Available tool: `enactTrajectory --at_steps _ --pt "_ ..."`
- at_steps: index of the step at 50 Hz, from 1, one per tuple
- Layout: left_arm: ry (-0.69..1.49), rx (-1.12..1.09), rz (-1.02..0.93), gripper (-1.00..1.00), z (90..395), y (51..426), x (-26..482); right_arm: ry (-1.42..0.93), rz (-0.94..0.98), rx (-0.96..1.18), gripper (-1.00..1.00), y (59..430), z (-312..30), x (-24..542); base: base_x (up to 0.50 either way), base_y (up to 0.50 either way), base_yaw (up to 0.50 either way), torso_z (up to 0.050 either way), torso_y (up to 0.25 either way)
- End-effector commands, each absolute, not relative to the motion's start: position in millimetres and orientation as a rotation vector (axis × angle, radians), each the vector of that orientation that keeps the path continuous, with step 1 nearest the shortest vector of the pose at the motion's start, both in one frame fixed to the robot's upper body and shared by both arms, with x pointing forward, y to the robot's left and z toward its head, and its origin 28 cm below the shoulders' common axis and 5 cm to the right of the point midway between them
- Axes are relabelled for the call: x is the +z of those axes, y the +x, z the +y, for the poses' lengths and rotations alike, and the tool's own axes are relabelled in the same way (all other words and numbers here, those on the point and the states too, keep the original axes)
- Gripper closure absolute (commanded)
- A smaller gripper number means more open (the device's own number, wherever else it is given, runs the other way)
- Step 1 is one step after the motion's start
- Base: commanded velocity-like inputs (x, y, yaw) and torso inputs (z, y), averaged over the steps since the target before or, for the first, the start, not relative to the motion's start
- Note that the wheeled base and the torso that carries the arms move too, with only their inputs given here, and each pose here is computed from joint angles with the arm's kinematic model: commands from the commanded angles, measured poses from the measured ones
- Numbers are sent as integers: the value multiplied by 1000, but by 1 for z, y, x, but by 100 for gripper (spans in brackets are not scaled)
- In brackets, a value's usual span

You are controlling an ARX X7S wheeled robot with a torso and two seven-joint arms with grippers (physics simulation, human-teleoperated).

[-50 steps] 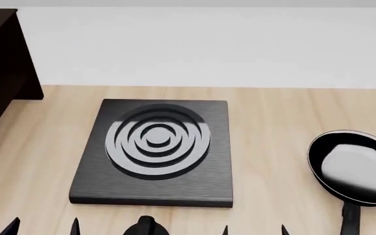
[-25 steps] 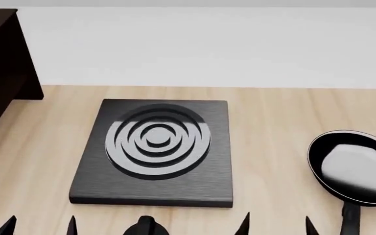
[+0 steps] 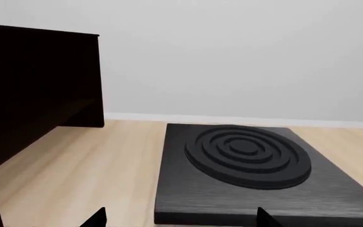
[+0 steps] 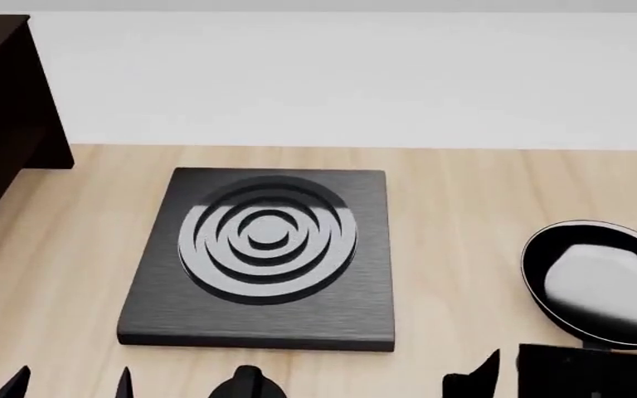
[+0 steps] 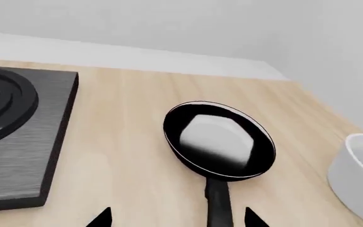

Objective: Put the frying pan on the cabinet shelf.

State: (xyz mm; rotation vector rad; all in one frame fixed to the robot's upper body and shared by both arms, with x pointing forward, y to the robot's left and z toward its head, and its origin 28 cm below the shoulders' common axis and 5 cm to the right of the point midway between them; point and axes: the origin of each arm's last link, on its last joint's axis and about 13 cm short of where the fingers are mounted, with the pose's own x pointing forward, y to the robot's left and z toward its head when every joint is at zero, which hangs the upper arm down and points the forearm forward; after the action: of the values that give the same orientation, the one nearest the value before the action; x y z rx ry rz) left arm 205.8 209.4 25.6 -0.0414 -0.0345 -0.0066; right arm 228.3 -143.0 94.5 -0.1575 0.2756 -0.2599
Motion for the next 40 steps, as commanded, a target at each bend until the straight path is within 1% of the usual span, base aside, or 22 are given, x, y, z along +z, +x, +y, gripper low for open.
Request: enactTrajectory --at_steps 1,5,8,10,13,14,16,19,26,31,40 --pt "-41 -4 -30 -100 210 206 25 -155 409 -336 -100 239 -166 113 0 0 0 0 0" --pt "-40 0 -31 -100 210 206 24 -101 493 -344 -100 240 -175 116 0 0 0 0 0" --pt "-40 0 -29 -100 210 206 23 -114 558 -331 -100 243 -182 117 0 0 0 0 0" --pt "-41 0 -29 -100 210 206 23 -89 570 -327 -100 248 -187 120 0 0 0 0 0" --pt "-39 4 -32 -100 210 206 23 -95 637 -316 -100 253 -195 121 0 0 0 0 0" --pt "-37 6 -35 -100 210 206 23 -105 664 -275 -100 256 -197 120 0 0 0 0 0" --pt "-31 4 -33 -100 210 206 22 -79 694 -284 -100 260 -199 120 0 0 0 0 0" --pt "-28 2 -34 -100 210 206 22 -99 711 -281 -100 265 -202 120 0 0 0 0 0" --pt "-27 1 -36 -100 210 206 22 -26 764 -284 -100 279 -211 120 0 0 0 0 0" --pt "-20 -2 -36 -100 209 206 22 -66 813 -272 -100 289 -215 119 0 0 0 0 0" --pt "-22 -4 -41 -100 209 206 23 -25 835 -267 -100 303 -219 117 0 0 0 0 0"
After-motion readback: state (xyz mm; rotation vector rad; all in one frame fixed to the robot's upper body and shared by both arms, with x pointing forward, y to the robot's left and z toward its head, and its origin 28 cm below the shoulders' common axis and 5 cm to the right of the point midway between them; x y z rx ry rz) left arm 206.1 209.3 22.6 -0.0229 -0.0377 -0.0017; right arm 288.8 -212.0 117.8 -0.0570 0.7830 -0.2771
